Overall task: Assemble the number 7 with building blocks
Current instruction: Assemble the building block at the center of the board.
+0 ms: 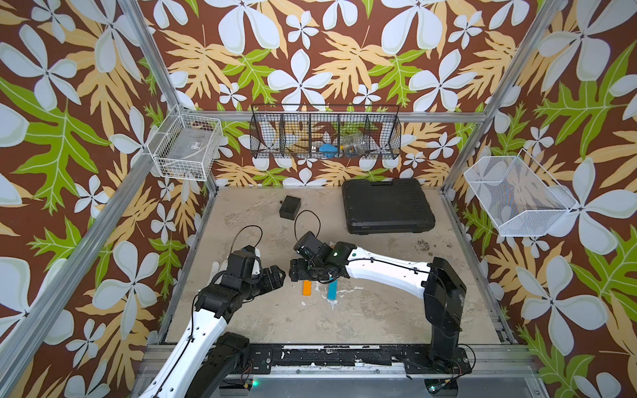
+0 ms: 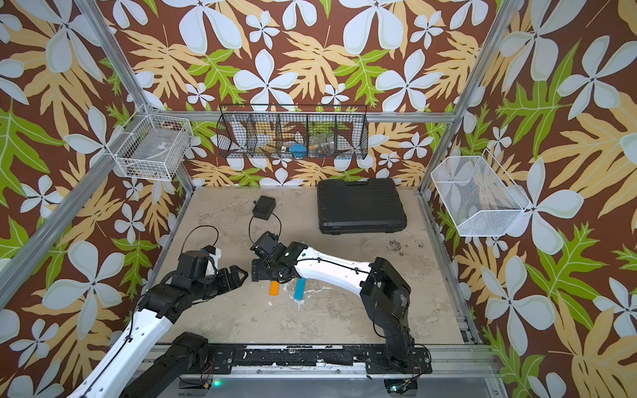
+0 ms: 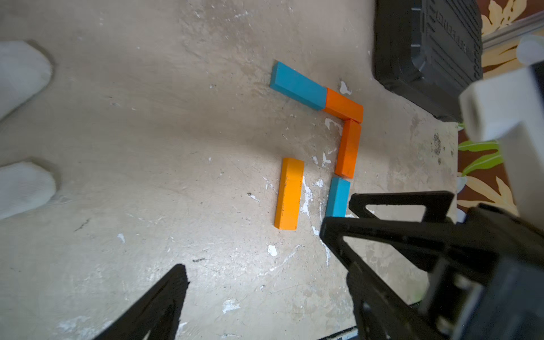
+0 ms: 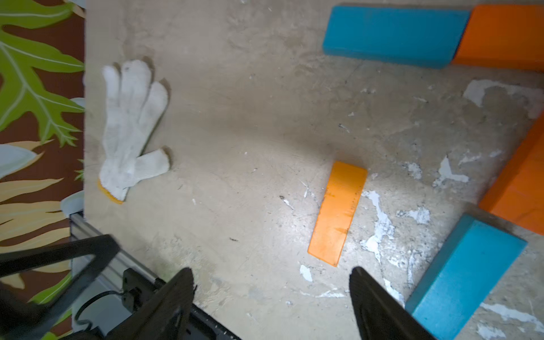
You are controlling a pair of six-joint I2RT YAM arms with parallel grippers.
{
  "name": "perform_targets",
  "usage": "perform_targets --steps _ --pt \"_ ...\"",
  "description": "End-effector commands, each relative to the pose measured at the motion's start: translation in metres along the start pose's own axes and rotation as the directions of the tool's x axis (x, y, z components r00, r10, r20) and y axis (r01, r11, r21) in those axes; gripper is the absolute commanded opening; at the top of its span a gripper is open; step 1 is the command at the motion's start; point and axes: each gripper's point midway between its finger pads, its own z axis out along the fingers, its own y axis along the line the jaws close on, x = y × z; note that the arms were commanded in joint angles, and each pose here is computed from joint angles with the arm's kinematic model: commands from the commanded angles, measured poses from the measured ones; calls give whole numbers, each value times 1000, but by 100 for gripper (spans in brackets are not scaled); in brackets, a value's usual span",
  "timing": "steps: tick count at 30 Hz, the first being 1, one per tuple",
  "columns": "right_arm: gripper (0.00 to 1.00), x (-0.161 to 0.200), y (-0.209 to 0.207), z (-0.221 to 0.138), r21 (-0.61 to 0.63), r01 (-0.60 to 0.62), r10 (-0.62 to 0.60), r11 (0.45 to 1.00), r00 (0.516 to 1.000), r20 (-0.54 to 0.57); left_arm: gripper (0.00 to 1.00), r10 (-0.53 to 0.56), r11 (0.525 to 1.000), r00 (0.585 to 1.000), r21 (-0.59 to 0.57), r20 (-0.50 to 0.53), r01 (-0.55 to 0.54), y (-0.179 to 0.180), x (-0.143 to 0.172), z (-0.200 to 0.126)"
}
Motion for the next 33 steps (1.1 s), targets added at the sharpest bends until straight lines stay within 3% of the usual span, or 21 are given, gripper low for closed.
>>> perform_targets --steps 1,18,23,25,27,28,33 --pt "85 21 -12 17 41 -2 5 999 997 -73 87 -30 996 1000 -79 9 31 18 2 2" --pt "82 21 -46 63 220 58 -52 974 998 -33 86 -90 996 996 10 -21 91 12 19 -5" --pt "62 19 -53 70 268 66 -60 961 998 -33 85 -98 995 993 17 -66 99 14 31 -2" --pt "50 25 -54 74 267 69 -57 961 997 -55 85 -96 995 993 18 -68 98 15 33 -2" --pt "29 32 -52 75 259 70 -52 963 996 -74 85 -95 995 993 20 -66 97 15 33 -3" --pt "24 36 -50 73 258 74 -55 963 995 -79 85 -94 995 994 22 -64 95 14 33 -4" --pt "26 60 -39 55 248 83 -56 965 992 -113 85 -98 995 993 27 -70 100 14 34 -4"
